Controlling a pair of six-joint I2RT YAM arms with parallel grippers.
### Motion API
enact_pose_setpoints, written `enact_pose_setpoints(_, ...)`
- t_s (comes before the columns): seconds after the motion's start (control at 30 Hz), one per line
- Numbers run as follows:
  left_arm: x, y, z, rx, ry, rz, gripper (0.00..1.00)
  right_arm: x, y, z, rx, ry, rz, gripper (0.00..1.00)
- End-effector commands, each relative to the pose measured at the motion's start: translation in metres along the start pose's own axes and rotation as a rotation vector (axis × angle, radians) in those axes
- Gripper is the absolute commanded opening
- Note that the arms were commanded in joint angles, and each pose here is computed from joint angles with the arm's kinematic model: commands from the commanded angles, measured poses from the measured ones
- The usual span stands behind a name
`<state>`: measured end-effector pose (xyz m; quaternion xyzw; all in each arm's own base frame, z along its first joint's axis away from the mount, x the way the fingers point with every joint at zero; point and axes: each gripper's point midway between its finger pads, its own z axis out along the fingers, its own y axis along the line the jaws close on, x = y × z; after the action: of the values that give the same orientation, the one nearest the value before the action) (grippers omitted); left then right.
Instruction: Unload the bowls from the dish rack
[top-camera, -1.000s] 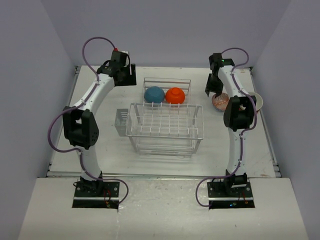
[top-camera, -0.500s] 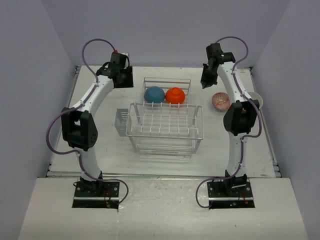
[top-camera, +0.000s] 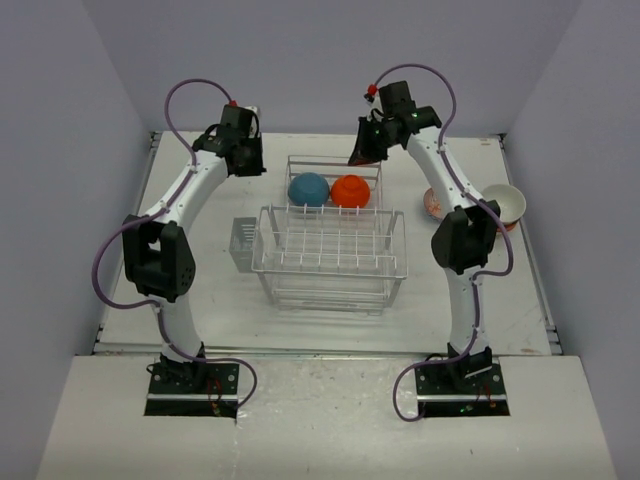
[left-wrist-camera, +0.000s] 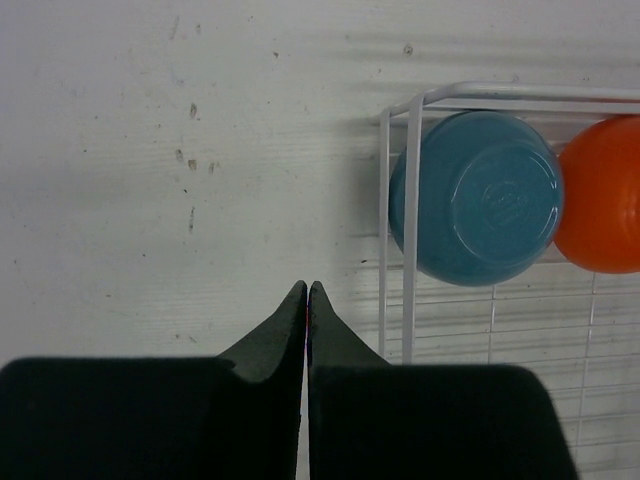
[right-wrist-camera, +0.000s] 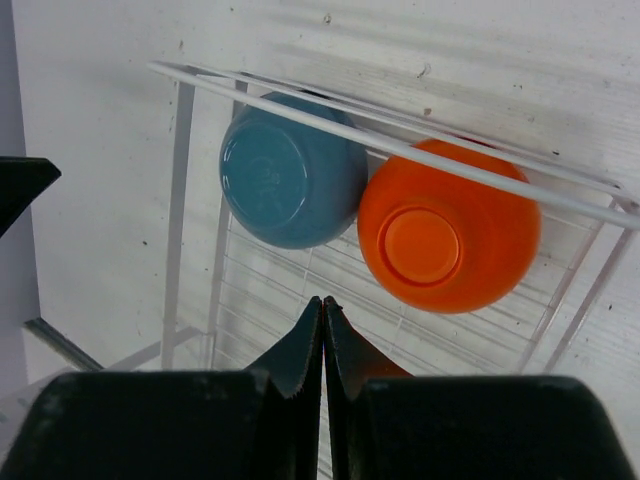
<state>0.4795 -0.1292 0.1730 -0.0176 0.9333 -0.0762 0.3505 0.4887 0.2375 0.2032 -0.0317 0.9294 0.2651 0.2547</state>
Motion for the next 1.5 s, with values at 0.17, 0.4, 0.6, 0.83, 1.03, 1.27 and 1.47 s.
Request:
enact_pose_setpoints(0.17,-0.019,-0.007,-0.021,0.049,-0.069,-0.009,0.00,-0.012,0.004,0.024,-0.078,-0.031,-0.048,0.00)
enact_pose_setpoints(0.4,-0.023,-0.009,-0.023,0.056,-0.085,-0.014,0.14,0.004,-0.015,0.046,-0.044,0.018,-0.029,0.00)
enact_pose_setpoints(0.6,-0.023,-0.014,-0.022,0.083,-0.077,-0.011,0.18,0.015,-0.028,0.059,-0.017,0.048,-0.020,0.00)
enact_pose_setpoints(0.83,-0.019,-0.012,-0.015,0.072,-0.061,-0.007,0.13,0.032,-0.044,0.070,0.039,0.096,-0.015,0.00)
enact_pose_setpoints(1.03,-0.021,-0.014,-0.011,0.078,-0.056,-0.010,0.12,0.057,-0.050,0.076,0.077,0.148,-0.033,0.00)
enact_pose_setpoints(1.27,-0.025,-0.015,-0.009,0.076,-0.058,-0.013,0.12,0.068,-0.041,0.070,0.089,0.162,-0.049,0.00)
enact_pose_setpoints(1.47,-0.022,-0.015,-0.003,0.069,-0.035,-0.014,0.12,0.078,-0.034,0.052,0.099,0.157,-0.049,0.00)
